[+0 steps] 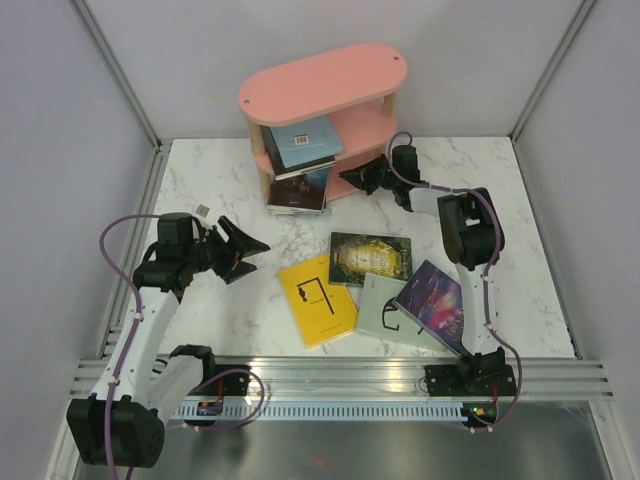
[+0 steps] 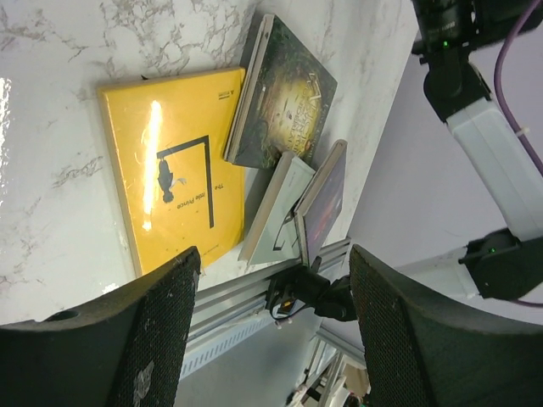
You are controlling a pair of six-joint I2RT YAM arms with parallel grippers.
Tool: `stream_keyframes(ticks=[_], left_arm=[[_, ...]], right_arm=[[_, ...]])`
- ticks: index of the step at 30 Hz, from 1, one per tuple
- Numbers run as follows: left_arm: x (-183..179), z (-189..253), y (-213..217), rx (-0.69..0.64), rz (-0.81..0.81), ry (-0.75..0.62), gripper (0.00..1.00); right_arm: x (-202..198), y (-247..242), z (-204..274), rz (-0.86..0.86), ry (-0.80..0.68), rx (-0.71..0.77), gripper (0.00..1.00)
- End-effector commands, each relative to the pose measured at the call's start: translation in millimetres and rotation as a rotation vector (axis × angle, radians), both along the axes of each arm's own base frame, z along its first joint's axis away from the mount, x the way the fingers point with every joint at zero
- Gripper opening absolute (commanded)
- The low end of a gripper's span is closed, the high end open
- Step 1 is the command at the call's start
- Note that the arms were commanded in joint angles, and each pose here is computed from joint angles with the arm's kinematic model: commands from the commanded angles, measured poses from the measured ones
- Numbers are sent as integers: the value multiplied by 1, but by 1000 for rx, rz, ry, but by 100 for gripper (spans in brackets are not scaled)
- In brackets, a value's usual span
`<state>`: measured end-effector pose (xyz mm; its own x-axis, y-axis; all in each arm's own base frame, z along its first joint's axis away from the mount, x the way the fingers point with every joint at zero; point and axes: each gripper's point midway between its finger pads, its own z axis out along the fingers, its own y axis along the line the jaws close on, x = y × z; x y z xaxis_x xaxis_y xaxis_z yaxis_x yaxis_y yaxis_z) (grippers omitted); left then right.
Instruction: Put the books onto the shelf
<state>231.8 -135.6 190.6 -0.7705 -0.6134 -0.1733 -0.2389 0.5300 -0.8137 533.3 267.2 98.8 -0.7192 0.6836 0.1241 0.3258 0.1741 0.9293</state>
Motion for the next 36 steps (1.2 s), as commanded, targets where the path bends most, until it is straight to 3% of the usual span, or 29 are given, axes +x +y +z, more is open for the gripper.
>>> stream_keyframes(ticks=[1,3,12,28,36], left_arm=[[-7,3,-5,-5,-71,-25,74],[-10,4,-5,-11,-64,-14,74],[-1,8,1,-7,16,14,73],[-3,21,9,-13,116,7,72],[-9,20,10,-4,114,-1,72]], right_arm=[[42,11,16,-70,-87,72,10],[56,16,21,-86,-104,87,15],[83,36,-34,-110,-32,82,16],[19,142,-55,81,41,10,12],[9,157,-55,113,43,14,11]])
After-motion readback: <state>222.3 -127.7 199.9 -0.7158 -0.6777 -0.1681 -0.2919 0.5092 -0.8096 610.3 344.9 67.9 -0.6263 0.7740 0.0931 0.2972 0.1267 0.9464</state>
